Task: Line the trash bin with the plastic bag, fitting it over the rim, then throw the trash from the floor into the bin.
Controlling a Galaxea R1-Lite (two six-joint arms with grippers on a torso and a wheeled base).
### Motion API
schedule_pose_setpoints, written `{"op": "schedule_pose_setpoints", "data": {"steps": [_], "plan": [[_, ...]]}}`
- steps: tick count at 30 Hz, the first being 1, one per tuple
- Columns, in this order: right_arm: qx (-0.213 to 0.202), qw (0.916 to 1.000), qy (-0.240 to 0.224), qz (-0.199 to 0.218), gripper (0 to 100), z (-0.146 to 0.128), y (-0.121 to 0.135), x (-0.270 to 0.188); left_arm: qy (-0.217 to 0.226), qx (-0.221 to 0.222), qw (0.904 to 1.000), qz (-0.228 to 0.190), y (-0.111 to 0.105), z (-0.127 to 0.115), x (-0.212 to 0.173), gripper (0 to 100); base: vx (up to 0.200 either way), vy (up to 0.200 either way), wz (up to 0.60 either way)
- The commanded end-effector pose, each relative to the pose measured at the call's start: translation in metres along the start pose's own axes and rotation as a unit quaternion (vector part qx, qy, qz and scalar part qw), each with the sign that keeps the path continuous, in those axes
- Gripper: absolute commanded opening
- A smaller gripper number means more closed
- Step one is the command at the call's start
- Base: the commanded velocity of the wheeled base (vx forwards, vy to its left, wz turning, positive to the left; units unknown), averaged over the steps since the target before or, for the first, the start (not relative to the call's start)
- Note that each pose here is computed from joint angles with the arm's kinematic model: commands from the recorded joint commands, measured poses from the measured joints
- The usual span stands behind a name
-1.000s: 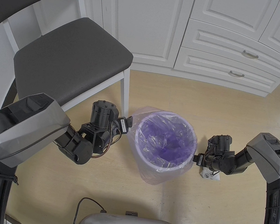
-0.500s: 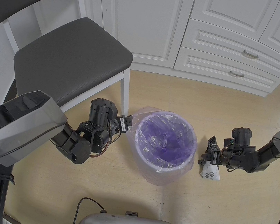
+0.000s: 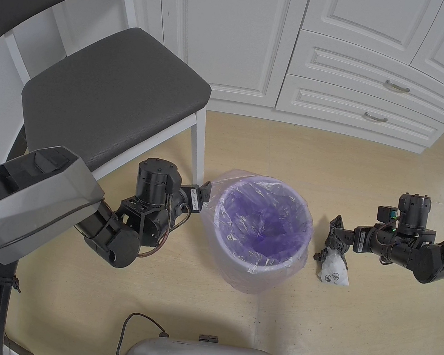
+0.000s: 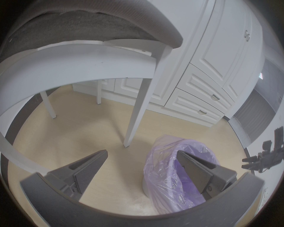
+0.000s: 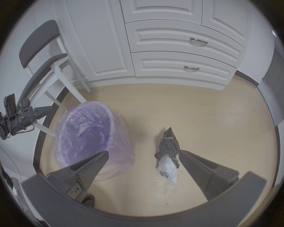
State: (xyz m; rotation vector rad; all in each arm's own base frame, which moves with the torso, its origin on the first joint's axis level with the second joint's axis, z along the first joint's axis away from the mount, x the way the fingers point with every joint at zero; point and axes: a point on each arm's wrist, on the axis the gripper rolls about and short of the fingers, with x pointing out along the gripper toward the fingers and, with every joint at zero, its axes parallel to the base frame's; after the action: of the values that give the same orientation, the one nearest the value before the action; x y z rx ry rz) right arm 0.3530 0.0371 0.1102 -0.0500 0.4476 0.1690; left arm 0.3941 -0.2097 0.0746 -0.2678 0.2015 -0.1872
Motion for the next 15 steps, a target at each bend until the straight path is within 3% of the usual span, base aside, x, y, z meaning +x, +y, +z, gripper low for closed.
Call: {"op": "schedule_pose_setpoints", "data": {"steps": [1, 6, 13, 15], "plan": [[-0.001, 0.9999, -0.012, -0.003, 100, 0.01, 0.002, -0.019, -0.006, 0.011, 0.9998, -0.017, 0.001, -0.004, -0.008, 100, 0.0, 0.0, 0.0], [0.011, 0.9995, 0.005, -0.029, 100, -0.001, -0.001, -0.022, -0.035, 0.016, 0.9986, -0.037, -0.004, 0.002, -0.018, 100, 0.0, 0.0, 0.0], [0.086, 0.9945, 0.009, -0.059, 100, -0.014, 0.002, -0.035, -0.044, 0.014, 0.9977, -0.05, -0.006, 0.02, -0.029, 100, 0.0, 0.0, 0.0], [0.091, 0.994, 0.002, -0.059, 100, -0.013, 0.002, -0.037, -0.043, 0.014, 0.9976, -0.052, -0.007, 0.023, -0.032, 100, 0.0, 0.0, 0.0]]}}
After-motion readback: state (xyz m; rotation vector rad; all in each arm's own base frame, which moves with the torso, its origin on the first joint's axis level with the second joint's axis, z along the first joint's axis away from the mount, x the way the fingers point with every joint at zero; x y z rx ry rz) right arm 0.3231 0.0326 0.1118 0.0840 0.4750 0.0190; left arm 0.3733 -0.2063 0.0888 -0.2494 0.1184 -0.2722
